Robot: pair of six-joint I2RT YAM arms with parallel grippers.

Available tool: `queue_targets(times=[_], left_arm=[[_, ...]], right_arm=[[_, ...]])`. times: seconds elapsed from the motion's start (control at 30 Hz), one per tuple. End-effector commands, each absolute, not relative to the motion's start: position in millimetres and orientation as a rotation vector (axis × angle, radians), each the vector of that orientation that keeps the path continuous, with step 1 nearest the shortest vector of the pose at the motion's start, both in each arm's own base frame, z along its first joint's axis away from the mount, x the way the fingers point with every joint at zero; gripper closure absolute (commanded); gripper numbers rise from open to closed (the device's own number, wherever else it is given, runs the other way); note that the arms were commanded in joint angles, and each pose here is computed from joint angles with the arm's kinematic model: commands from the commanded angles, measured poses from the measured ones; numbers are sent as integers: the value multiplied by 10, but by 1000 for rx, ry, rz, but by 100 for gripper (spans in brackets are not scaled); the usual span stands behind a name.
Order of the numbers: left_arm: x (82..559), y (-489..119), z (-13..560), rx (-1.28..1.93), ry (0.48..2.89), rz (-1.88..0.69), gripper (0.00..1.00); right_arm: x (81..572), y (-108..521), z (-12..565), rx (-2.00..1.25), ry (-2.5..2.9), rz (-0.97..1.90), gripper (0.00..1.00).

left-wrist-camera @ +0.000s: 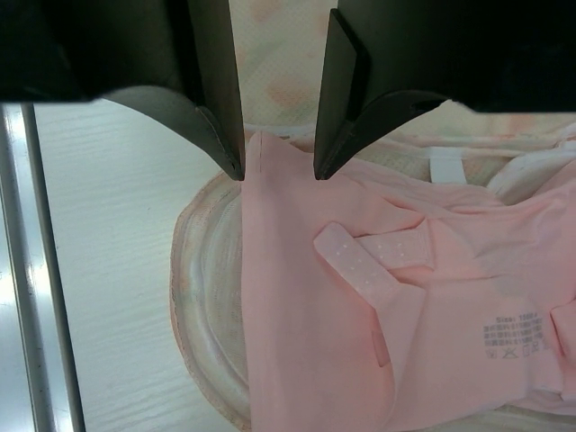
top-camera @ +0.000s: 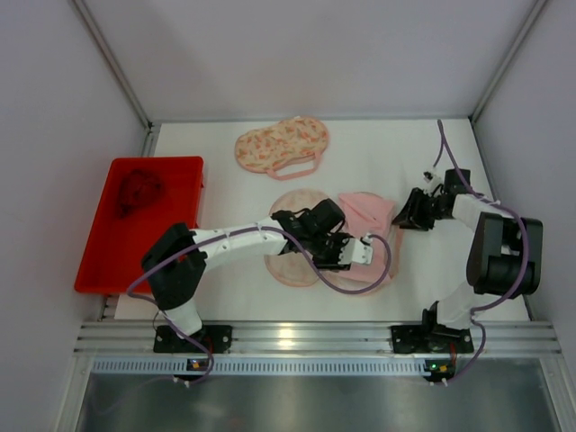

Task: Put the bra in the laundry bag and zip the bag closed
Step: Adjust the bra in the laundry bag.

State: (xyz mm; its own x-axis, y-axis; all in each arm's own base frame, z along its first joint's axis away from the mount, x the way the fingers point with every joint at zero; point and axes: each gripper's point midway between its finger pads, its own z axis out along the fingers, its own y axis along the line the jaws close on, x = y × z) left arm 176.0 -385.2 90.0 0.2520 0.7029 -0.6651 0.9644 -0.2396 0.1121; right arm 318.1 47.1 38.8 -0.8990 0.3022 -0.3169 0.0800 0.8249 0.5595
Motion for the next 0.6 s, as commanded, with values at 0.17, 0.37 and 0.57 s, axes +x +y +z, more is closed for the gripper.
queue_targets(times=[0.17,0.37,0.57], left_arm=[[1788,-3890,996,1998,1495,-690,58],[1827,-3882,997,1980,1520,-691,59],[1852,-3874,997,1975,1523,-685,59]], right_arm=[[3621,389,718,250,2455,753,68],[3733,380,584,133,2493,756,77],[3652,442,388,34,2540,767,77]])
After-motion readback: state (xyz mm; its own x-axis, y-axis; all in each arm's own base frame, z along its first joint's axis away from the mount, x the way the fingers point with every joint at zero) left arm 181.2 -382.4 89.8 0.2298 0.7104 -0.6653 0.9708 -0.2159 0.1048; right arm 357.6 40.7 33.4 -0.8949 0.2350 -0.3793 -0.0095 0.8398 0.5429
